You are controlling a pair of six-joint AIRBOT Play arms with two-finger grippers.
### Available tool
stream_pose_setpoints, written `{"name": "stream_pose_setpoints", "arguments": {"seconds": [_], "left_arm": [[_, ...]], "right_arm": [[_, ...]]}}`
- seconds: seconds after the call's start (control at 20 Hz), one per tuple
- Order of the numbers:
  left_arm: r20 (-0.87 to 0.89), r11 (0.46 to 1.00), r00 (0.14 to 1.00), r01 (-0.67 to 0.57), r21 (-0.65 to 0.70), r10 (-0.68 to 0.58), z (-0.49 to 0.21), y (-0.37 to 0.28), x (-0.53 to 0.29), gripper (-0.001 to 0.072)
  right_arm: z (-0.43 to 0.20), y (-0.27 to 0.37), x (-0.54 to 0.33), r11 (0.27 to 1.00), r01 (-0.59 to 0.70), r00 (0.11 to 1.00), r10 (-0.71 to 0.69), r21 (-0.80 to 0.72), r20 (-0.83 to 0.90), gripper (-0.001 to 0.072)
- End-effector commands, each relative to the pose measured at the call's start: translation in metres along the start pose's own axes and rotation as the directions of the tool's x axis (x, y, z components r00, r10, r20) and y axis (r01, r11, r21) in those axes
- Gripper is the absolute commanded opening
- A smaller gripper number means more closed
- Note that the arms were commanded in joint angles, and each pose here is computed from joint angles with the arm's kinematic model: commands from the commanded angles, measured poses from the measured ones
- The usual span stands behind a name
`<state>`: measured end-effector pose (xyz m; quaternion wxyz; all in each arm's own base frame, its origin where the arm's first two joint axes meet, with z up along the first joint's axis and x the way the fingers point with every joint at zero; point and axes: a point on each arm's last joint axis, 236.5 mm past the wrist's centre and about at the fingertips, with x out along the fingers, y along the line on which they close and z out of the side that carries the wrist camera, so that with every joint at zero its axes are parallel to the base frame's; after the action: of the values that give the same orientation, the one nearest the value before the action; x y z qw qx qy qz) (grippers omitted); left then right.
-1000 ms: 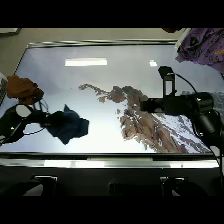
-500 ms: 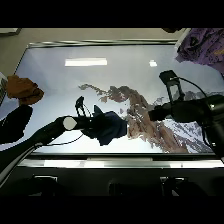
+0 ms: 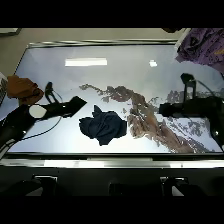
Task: Fold the clothes and pants, and hang the long-sleeved shirts on hangers.
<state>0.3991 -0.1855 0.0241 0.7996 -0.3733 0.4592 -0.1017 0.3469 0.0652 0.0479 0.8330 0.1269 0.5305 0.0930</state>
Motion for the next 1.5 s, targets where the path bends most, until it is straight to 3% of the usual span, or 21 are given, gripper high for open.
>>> {"name": "stream_pose_setpoints", "arguments": {"seconds": [0.0,0.25,0.8,0.9,0.95,1.0,1.45], "left_arm": [[0.039,0.998,0.998,-0.045,-0.05,0.047,0.035,0.037,-0.026,0.0535],[0.069,0.995,0.995,-0.064,-0.07,0.069,0.052,0.054,-0.034,0.0535],[0.051,0.994,0.995,-0.076,-0.077,0.08,0.049,0.06,-0.028,0.0536],[0.032,0.992,0.995,-0.091,-0.089,0.095,0.046,0.067,-0.02,0.0536],[0.019,0.99,0.995,-0.1,-0.096,0.102,0.043,0.071,-0.016,0.0536],[0.007,0.989,0.995,-0.103,-0.103,0.104,0.041,0.073,-0.011,0.0536],[-0.079,0.999,0.997,-0.021,0.029,0.023,0.032,0.04,0.07,0.0536]], "right_arm": [[-0.034,0.04,0.052,0.917,-0.286,0.932,0.334,0.279,-0.141,0.0342],[-0.082,0.076,0.118,0.936,-0.292,0.881,0.343,0.196,-0.326,0.0349],[-0.094,0.117,0.173,0.943,-0.291,0.901,0.328,0.164,-0.285,0.0346],[-0.105,0.126,0.179,0.945,-0.294,0.896,0.325,0.142,-0.304,0.0297],[-0.107,0.128,0.179,0.947,-0.297,0.894,0.322,0.125,-0.311,0.0119],[-0.108,0.128,0.178,0.947,-0.299,0.894,0.322,0.121,-0.313,0.0026],[-0.109,0.136,0.143,0.94,-0.337,0.878,0.333,0.049,-0.343,0.0028]]}}
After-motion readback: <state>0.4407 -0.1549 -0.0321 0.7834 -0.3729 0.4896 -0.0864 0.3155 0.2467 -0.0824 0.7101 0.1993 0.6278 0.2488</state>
